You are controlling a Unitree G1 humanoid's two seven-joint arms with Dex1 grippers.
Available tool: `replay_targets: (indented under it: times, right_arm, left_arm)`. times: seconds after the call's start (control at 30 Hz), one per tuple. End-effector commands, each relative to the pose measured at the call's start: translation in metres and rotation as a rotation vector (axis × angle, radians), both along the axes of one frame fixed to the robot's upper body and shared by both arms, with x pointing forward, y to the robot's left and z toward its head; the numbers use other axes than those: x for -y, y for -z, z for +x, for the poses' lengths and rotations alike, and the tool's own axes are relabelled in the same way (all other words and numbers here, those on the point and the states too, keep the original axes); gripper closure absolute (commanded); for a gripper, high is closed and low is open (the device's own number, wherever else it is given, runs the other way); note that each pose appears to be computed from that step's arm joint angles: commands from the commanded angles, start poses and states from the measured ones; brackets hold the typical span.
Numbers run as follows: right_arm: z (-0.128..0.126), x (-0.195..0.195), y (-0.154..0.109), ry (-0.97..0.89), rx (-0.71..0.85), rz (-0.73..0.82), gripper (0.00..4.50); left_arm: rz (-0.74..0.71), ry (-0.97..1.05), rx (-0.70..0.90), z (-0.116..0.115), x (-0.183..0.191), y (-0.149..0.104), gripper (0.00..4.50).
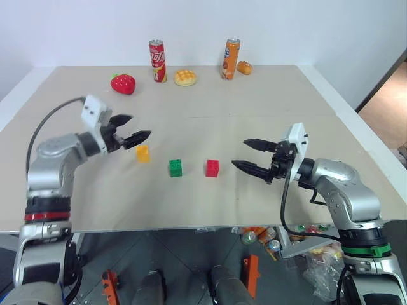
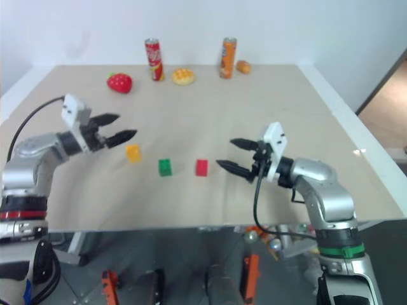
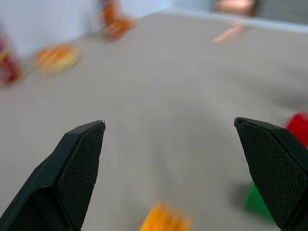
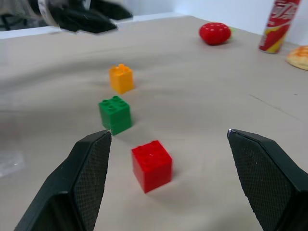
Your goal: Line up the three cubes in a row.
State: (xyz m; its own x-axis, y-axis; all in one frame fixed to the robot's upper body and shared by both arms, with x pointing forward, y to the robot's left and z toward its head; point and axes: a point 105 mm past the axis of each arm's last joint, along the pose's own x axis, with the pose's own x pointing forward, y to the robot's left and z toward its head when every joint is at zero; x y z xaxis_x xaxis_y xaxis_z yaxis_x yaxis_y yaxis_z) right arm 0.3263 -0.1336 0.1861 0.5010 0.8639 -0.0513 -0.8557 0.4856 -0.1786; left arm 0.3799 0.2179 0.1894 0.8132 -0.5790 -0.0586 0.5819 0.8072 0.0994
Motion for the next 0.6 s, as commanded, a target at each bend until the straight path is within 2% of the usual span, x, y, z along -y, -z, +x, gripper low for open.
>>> replay_targets:
  times: [0.03,0.27,0.6]
  right_arm:
    - [-0.001,-0.007,-0.013,-0.033,0.057,0.009,0.5]
    - [-0.002,-0.017,-0.02,-0.068,0.096,-0.005,0.5]
    - [-0.004,-0.022,-0.028,-0.094,0.136,-0.029,0.5]
  left_arm:
    - [0.03,-0.086,0.04,-0.007,-0.013,-0.009,0.04]
    - [0.036,-0.101,-0.043,-0.014,-0.002,0.019,0.04]
    - [0.038,-0.158,-0.152,-0.023,0.033,0.04,0.04]
